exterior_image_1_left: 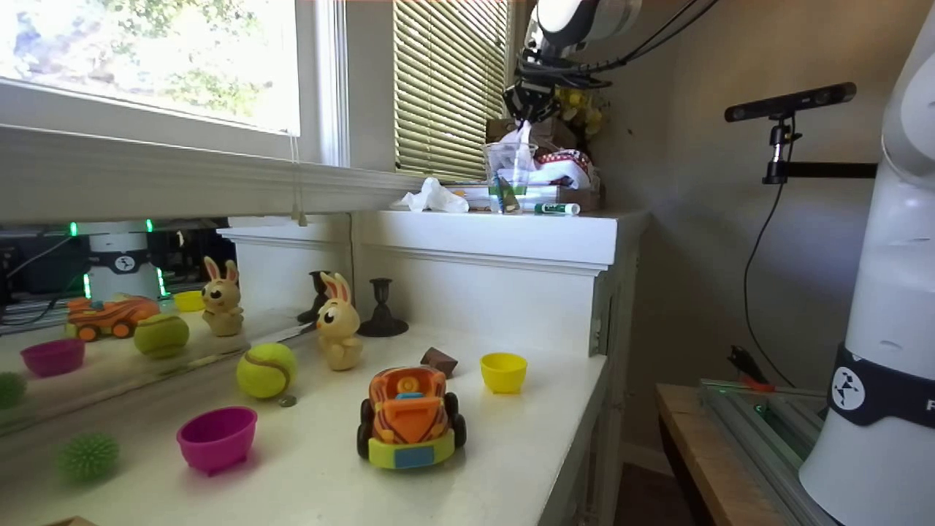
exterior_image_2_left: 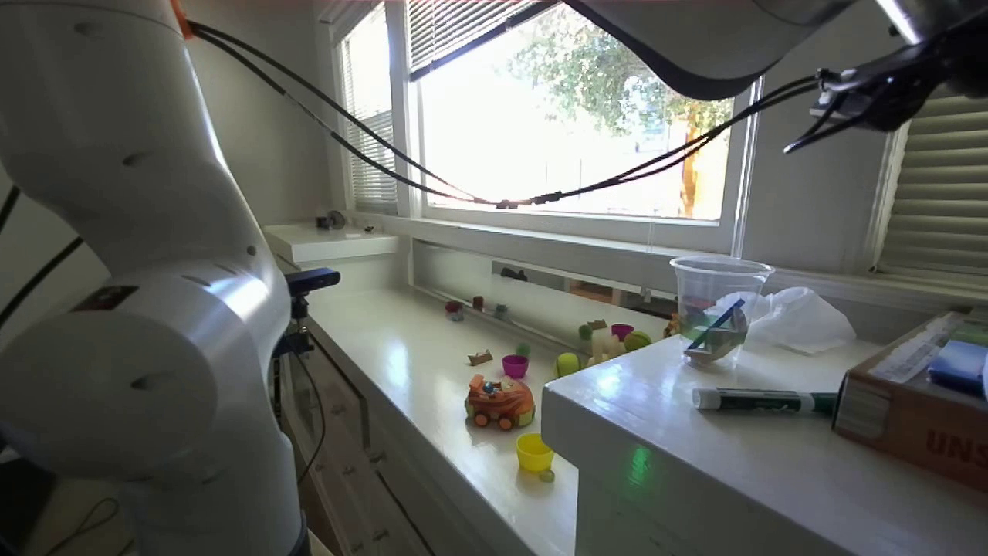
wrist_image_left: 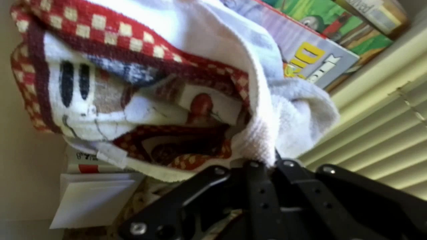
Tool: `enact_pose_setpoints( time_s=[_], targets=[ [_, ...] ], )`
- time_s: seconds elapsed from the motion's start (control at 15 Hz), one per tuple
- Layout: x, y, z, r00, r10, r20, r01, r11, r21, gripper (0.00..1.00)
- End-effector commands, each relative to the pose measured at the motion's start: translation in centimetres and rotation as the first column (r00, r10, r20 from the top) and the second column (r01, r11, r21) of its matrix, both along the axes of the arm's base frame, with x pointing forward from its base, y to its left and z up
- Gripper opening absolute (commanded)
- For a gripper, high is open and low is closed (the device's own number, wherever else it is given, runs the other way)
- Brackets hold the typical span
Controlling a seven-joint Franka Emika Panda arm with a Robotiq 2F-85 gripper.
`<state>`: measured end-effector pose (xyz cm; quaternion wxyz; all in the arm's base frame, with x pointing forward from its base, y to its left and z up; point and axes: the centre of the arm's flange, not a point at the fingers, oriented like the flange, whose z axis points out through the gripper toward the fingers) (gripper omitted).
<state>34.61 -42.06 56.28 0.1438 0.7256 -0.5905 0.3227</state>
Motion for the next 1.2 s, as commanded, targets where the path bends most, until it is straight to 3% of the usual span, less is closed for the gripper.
enact_pose_setpoints(
  time_s=[0.0, 0.4, 0.53, 0.8, 1.13],
  targets=[
    [-1.3, 3.1, 6.1, 0.996, 0.074, 0.056, -0.069, 0.994, -0.087, 0.02],
    [-2.3, 8.4, 14.8, 0.965, 0.177, 0.196, -0.124, 0.959, -0.255, 0.02],
    [-2.5, 8.4, 14.7, 0.967, 0.152, 0.202, -0.109, 0.972, -0.209, 0.02],
    [-3.3, 5.5, 10.6, 0.99, 0.051, 0.128, -0.044, 0.997, -0.062, 0.02],
    [-3.9, 2.5, 4.1, 0.999, -0.001, 0.052, -0.006, 0.99, 0.142, 0.02]
  ],
)
